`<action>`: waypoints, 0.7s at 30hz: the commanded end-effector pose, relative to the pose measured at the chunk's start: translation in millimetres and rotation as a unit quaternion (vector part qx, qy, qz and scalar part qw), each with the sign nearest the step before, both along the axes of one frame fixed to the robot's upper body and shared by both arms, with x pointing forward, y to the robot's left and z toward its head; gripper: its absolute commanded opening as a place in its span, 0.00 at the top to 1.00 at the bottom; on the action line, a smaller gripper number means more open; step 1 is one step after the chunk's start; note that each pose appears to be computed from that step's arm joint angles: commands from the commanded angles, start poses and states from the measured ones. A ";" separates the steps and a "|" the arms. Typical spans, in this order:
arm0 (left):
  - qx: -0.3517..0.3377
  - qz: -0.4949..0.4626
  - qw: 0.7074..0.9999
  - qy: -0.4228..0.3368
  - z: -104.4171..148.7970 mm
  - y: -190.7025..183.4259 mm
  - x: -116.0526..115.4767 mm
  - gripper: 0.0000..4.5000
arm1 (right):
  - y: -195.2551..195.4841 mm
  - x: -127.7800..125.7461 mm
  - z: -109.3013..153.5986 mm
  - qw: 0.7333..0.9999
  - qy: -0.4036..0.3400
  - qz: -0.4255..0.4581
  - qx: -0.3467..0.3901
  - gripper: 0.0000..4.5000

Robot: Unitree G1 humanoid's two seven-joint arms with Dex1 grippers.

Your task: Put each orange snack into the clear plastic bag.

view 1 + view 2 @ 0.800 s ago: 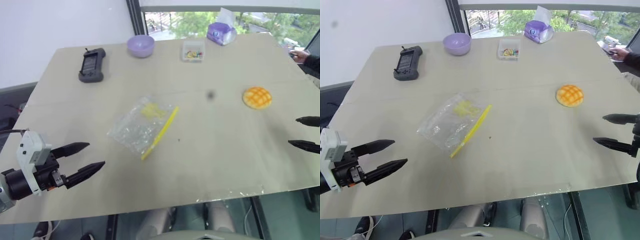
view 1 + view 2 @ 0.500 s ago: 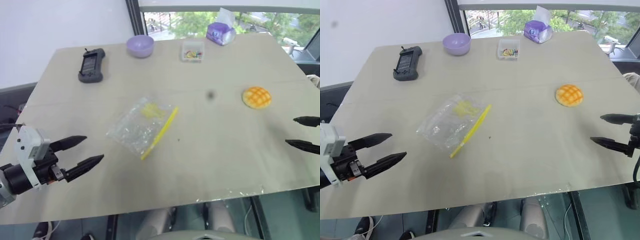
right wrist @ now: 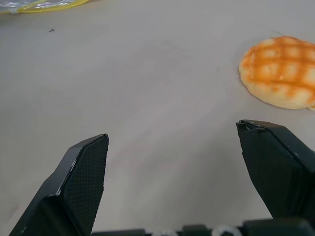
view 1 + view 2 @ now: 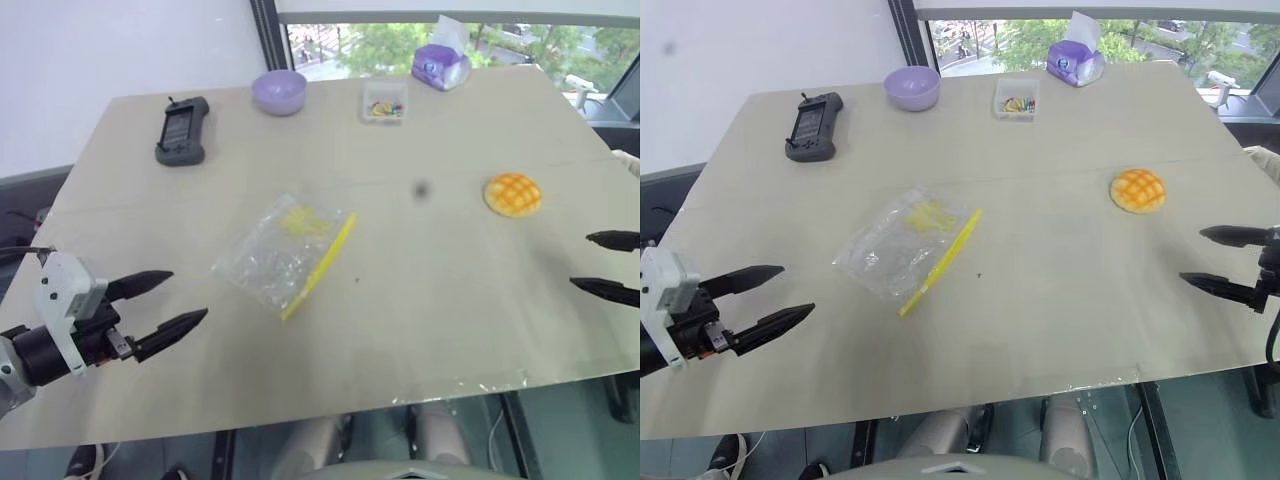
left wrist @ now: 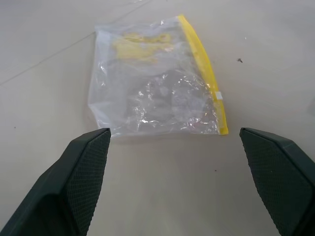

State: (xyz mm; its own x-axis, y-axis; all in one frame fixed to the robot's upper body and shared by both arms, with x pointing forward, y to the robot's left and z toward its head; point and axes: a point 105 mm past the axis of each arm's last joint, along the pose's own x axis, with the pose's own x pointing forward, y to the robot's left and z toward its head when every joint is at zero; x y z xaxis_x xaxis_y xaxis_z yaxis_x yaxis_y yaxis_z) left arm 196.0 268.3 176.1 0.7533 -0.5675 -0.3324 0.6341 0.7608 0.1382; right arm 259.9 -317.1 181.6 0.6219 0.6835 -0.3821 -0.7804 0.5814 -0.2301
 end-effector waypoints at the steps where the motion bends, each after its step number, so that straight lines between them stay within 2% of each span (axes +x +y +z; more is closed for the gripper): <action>1: 0.058 -0.012 0.998 -0.005 -5.8 -2.2 0.6 0.01 | 1.3 2.7 15.7 0.999 -0.032 0.000 0.003 0.00; 4: 0.195 -0.018 0.981 -0.004 -27.9 -1.0 1.6 0.01 | 3.0 4.6 15.8 0.999 -0.035 0.001 0.005 0.00; 6: 0.258 -0.039 0.965 -0.023 -36.4 -4.9 4.2 0.01 | 4.5 6.3 16.0 0.999 -0.038 0.001 0.007 0.00; 10: 0.271 -0.061 0.953 -0.120 -27.0 -29.2 31.4 0.01 | 8.4 10.0 16.8 0.999 -0.043 0.004 0.010 0.00; 14: 0.326 -0.082 0.914 -0.226 -35.0 -51.9 59.3 0.01 | 13.1 14.6 19.6 0.999 -0.052 0.009 0.013 0.00; 18: 0.312 -0.107 0.916 -0.228 -54.7 -68.4 64.4 0.01 | 15.6 16.6 23.2 0.998 -0.058 0.011 0.012 0.00; 21: 0.274 -0.077 0.934 -0.214 -55.6 -66.4 66.5 0.01 | 12.7 13.0 26.4 0.998 -0.062 0.005 0.013 0.00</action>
State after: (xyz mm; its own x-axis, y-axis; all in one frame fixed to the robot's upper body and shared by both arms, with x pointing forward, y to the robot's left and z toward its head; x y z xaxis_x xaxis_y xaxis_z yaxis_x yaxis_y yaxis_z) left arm 260.9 199.2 112.9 0.7869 -0.5224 -0.3284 0.5559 0.3692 0.7447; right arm 275.9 -304.6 192.3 0.6399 0.7003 -0.3163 -0.7684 0.5848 -0.2600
